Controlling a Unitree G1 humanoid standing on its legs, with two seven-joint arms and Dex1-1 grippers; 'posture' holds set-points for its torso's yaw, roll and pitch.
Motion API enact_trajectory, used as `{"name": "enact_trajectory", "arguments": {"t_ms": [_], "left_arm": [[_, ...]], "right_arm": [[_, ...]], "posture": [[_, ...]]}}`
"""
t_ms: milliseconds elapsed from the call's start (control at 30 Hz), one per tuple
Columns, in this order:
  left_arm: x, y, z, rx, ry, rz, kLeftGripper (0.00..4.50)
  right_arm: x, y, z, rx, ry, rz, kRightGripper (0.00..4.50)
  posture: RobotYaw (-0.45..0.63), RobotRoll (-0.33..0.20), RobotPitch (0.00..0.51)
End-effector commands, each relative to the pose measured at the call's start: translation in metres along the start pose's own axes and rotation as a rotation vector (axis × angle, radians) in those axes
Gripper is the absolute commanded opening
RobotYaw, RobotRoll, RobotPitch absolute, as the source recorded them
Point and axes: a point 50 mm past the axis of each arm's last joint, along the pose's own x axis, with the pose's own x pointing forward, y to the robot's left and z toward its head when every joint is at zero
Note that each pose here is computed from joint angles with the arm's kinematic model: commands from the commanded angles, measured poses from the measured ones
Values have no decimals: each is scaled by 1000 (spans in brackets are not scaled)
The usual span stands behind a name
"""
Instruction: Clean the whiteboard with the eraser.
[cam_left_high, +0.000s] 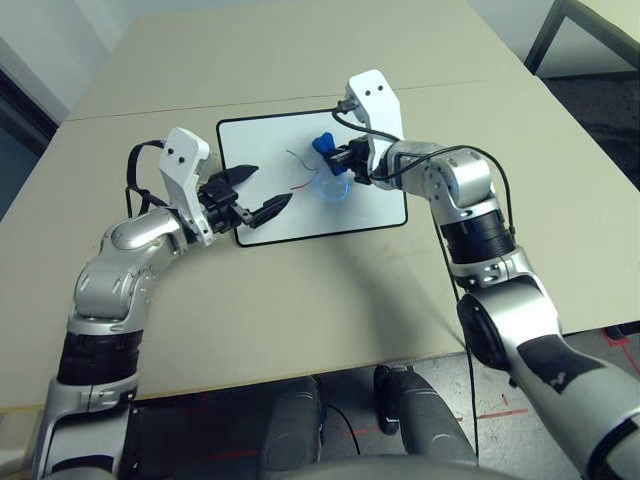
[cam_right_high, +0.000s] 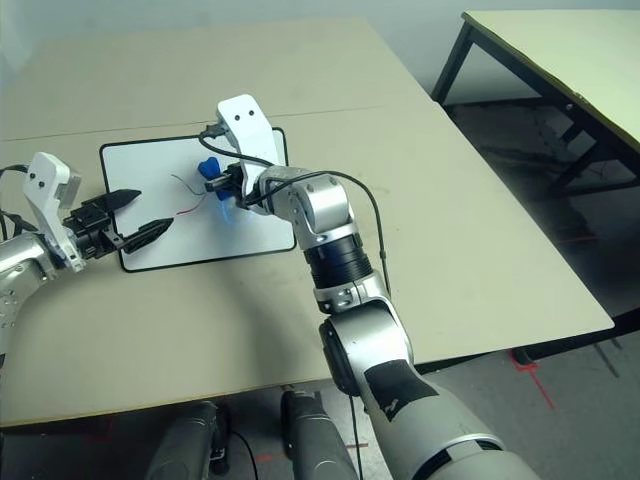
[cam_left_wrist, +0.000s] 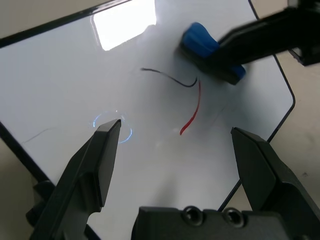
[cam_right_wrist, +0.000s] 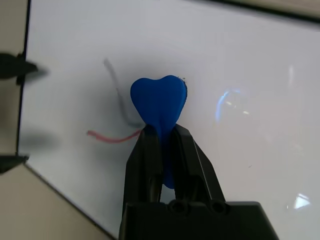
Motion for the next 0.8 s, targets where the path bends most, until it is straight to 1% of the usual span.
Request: {"name": "enact_trajectory", "arguments": {"t_ms": [33,100,133,333,400,467,700,767,800], "left_arm": [[-6,3,-4,-18,18,16,4500],[-6,3,-4,-19,18,18,4500],[-6,3,-4,-19,18,19,4500],[-6,4,-4,-20,14,24,4500],[-6,4,-3,-20,12,24,4500],[-7,4,-3,-22,8,26,4500],[-10,6,-2,-25,5,43,4500],[-11,7,-2,-23,4,50,4500],[-12,8,-1,-23,4,52,4500]], "right_arm": [[4,13,-23,6,98,44,188],[3,14,-24,3,104,48,187],[4,12,-20,0,94,40,187],[9,-1,18,-5,-33,-21,187],[11,-2,24,-2,-56,-23,187],[14,4,19,-4,-40,0,187],[10,34,-22,-23,90,118,186],[10,35,-24,-29,98,123,186],[11,33,-21,-33,91,114,186]], "posture": [[206,0,194],[206,0,194],[206,0,194],[213,0,189],[214,0,189],[216,0,188],[227,0,186],[227,0,187],[227,0,188]]}}
